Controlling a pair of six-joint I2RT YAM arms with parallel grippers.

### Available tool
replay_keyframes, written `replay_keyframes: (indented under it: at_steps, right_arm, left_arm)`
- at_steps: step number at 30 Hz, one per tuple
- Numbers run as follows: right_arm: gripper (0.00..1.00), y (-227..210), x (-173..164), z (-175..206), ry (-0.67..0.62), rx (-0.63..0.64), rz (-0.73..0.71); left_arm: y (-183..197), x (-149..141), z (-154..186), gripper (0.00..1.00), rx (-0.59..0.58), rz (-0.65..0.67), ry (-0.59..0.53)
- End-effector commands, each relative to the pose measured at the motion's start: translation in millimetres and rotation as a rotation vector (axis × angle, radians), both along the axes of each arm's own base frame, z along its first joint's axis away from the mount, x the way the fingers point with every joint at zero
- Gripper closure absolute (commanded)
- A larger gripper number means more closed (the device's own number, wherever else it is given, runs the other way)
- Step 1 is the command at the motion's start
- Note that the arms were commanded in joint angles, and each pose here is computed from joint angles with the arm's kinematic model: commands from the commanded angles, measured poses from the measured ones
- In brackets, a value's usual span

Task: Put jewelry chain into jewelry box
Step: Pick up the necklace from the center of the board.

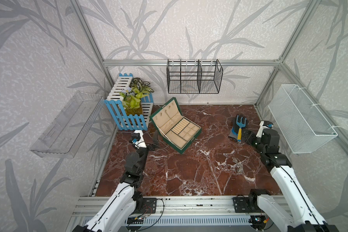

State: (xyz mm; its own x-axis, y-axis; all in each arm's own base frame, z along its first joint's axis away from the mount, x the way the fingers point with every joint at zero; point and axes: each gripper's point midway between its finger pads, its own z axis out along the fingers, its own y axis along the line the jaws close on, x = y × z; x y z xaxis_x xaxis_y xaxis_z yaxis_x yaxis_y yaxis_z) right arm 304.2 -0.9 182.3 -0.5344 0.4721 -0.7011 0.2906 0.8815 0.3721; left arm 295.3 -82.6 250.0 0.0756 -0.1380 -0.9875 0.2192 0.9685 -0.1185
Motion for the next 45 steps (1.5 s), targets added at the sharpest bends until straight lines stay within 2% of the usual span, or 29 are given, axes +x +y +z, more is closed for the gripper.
replay_keyframes:
  at_steps: [1,3,6,13,18,26,36,40,45]
  right_arm:
    - [0.23,11.0,-60.4,-64.5,0.412,0.027,-0.043]
    - [0.26,16.2,-68.0,-77.4,0.501,-0.028,-0.026]
    - [0.37,27.8,-71.1,-97.1,0.613,-0.04,0.02]
    - [0.43,32.7,-67.9,-130.4,0.783,-0.076,0.059]
    - [0.48,31.6,-59.4,-146.9,0.838,-0.099,0.071]
    - [0.52,24.4,-49.4,-164.5,0.86,-0.062,0.068]
    - [0.59,43.7,-47.5,-182.6,0.884,0.004,0.133]
    - [0.74,56.9,-48.8,-186.2,0.895,0.01,0.169]
    - [0.99,72.2,-46.7,-184.2,0.885,0.0,0.201]
  left_arm:
    - [-46.8,-11.5,-18.5,0.0,0.062,-0.178,0.079]
    - [-79.4,-24.2,-25.2,0.0,0.096,-0.298,0.094]
    - [-111.6,-40.3,-36.6,0.0,0.13,-0.415,0.115]
    - [-147.3,-64.9,-54.0,0.0,0.181,-0.566,0.145]
    - [-153.3,-70.3,-58.3,0.0,0.232,-0.592,0.148]
    - [-155.5,-73.3,-61.3,0.0,0.239,-0.603,0.153]
    - [-160.1,-72.1,-64.9,0.0,0.25,-0.613,0.168]
    - [-162.7,-72.1,-66.4,0.0,0.252,-0.619,0.173]
    - [-169.4,-73.0,-69.5,0.0,0.256,-0.647,0.185]
